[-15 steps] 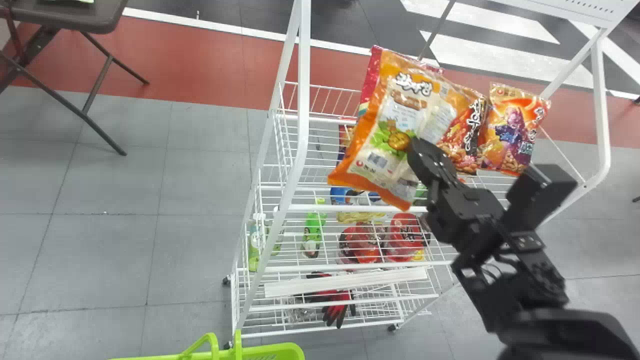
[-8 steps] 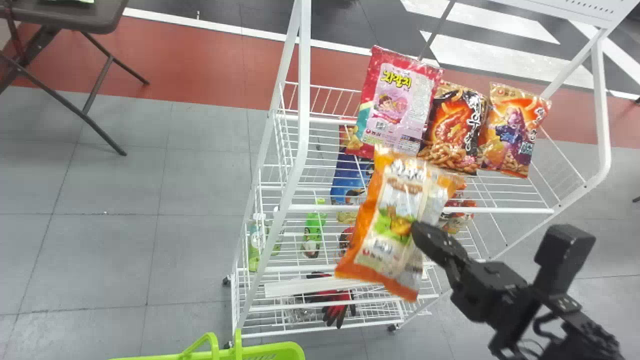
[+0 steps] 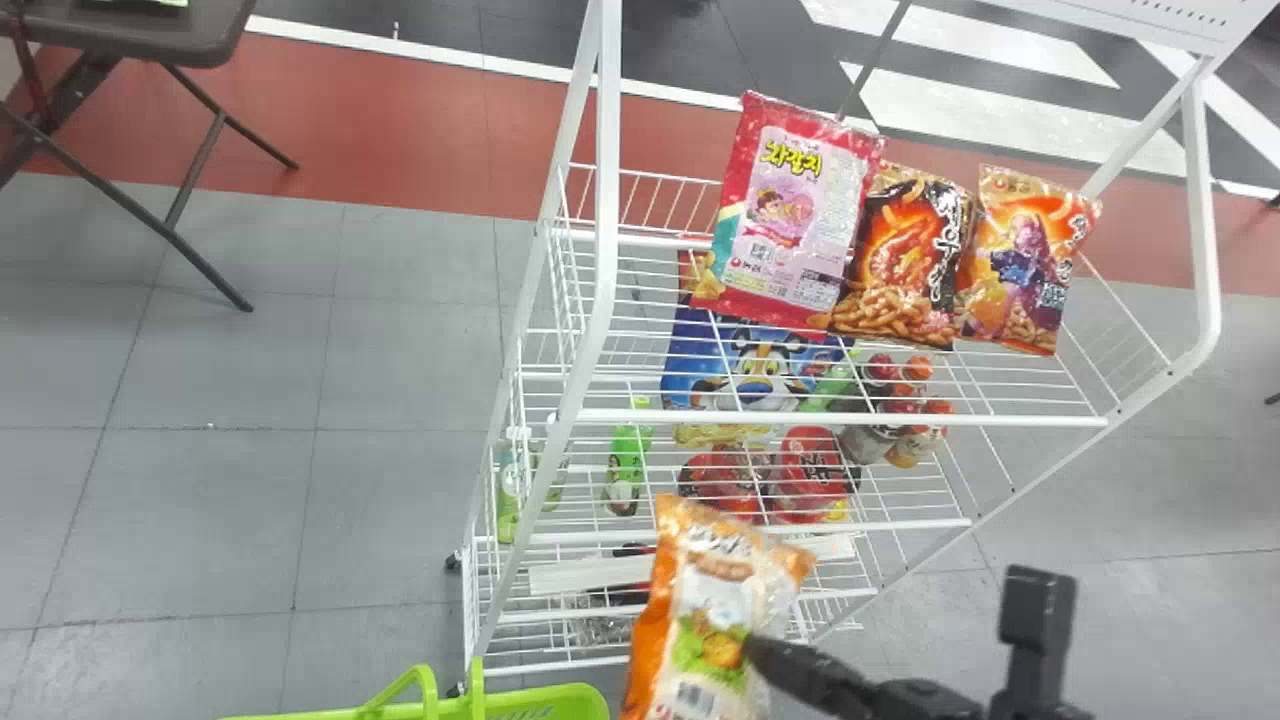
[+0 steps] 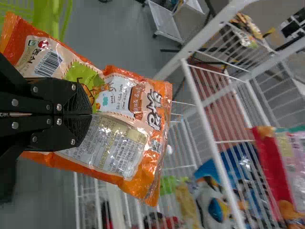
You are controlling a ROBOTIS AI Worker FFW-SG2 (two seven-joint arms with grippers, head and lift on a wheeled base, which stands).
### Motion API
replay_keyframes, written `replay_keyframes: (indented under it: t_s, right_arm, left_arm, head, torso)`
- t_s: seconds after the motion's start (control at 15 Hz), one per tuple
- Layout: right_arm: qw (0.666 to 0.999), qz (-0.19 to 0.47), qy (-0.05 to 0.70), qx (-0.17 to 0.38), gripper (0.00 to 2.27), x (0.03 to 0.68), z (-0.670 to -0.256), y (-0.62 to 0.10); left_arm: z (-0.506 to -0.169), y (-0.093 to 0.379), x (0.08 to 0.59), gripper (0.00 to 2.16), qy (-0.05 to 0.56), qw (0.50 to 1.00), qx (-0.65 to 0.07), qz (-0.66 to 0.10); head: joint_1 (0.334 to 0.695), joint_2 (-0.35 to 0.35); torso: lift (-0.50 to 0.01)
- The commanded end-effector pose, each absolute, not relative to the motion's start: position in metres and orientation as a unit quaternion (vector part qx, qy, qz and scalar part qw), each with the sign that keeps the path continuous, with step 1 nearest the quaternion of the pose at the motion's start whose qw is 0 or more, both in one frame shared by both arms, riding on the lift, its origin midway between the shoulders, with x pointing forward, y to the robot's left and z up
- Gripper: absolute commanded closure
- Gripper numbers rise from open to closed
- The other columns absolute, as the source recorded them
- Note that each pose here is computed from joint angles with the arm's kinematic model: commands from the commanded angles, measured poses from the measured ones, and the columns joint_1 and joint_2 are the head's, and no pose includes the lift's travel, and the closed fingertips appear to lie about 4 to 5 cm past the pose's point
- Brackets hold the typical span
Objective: Hold basket handle with left hand then pick Gamjakkang with right hand and place into basket
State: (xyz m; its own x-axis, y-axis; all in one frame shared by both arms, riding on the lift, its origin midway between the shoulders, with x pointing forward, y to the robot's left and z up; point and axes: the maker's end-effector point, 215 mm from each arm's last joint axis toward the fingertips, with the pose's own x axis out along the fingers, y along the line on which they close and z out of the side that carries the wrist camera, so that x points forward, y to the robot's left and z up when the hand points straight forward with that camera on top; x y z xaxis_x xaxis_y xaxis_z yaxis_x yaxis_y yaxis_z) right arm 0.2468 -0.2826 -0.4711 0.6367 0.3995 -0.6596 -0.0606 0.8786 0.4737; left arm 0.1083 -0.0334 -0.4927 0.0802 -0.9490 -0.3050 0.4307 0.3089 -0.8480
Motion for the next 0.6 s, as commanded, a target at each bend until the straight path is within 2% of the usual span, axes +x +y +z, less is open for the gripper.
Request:
replay_keyframes:
  t_s: [0.0, 0.27, 0.53]
  right_arm:
    - [0.865, 0.158, 0.43, 0.204, 2.25, 0.239, -0.497, -0.243]
    - [0.859, 0.2, 0.44, 0.172, 2.25, 0.238, -0.522, -0.185]
    - [0.833, 0.244, 0.466, 0.169, 2.25, 0.216, -0.541, -0.126]
  left_arm:
    - [-0.493, -0.033, 0.107, 2.15, 0.447, 0.675, -0.29, -0.511]
    - [-0.492, -0.032, 0.107, 2.15, 0.447, 0.675, -0.288, -0.511]
    - [-0.492, -0.031, 0.106, 2.15, 0.448, 0.675, -0.287, -0.511]
  head:
    - [0.695, -0.35]
    - [0.695, -0.35]
    - [0.695, -0.35]
  torso:
    - [-0.018]
    - [-0.018]
    - [-0.018]
